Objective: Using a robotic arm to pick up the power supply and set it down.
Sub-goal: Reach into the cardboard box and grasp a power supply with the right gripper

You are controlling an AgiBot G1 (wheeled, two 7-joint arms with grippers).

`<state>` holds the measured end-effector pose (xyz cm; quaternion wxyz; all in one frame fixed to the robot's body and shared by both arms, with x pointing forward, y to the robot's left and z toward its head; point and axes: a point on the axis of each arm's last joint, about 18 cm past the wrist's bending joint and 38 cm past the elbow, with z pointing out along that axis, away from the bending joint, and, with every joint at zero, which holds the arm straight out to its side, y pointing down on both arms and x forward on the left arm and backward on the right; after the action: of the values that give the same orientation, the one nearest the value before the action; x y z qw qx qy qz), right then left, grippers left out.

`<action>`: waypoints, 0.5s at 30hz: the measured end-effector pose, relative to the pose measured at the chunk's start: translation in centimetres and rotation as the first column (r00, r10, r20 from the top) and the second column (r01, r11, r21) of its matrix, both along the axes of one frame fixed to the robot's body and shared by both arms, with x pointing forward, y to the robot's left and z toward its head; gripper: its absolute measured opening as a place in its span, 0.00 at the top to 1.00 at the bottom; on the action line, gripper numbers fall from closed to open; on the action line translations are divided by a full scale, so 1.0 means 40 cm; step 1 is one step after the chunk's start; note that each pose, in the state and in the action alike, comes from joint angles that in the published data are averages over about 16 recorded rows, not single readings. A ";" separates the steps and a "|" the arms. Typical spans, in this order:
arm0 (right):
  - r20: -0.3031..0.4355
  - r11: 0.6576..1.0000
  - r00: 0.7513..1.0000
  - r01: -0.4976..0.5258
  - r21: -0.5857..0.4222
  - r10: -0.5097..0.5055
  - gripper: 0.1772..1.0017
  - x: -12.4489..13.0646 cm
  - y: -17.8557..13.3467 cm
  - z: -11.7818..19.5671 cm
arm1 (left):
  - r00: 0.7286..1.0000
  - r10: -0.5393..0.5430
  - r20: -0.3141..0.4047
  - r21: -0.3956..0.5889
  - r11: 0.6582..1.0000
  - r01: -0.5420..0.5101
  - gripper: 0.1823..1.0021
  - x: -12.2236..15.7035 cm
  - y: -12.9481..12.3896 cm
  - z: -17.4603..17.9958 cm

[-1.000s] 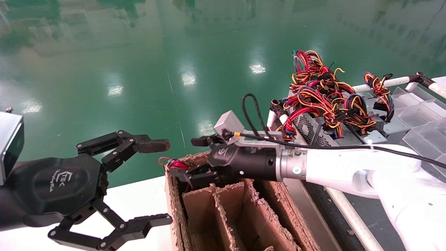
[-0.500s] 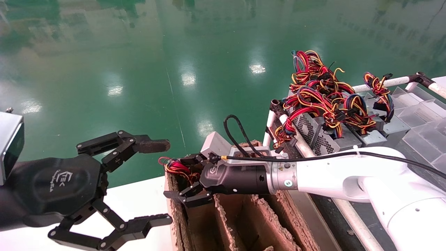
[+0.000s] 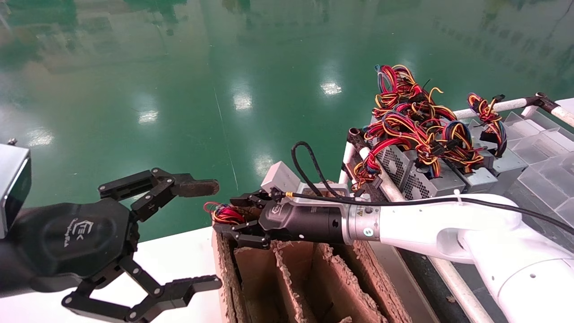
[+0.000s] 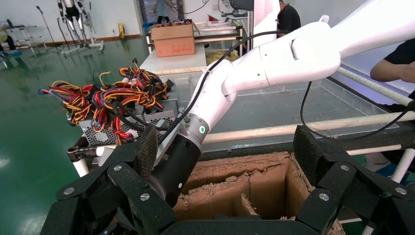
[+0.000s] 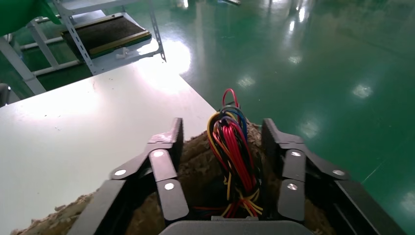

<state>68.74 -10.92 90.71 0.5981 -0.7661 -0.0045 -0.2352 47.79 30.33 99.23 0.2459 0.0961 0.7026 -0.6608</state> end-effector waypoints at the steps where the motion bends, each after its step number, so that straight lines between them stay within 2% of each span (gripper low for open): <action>1: 0.000 1.000 1.000 0.002 0.002 -0.002 0.41 0.001 0.000 -0.001 | 1.000 0.000 0.000 0.000 1.000 0.000 0.00 0.000 0.000 0.000; 15: -0.011 1.000 1.000 0.020 0.009 -0.020 0.76 0.008 -0.008 -0.018 | 1.000 0.000 0.000 0.000 1.000 0.000 0.00 0.000 0.000 0.000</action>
<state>69.06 -11.22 90.00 0.5993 -0.7646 0.0075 -0.2371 47.79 30.33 99.23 0.2459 0.0961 0.7026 -0.6608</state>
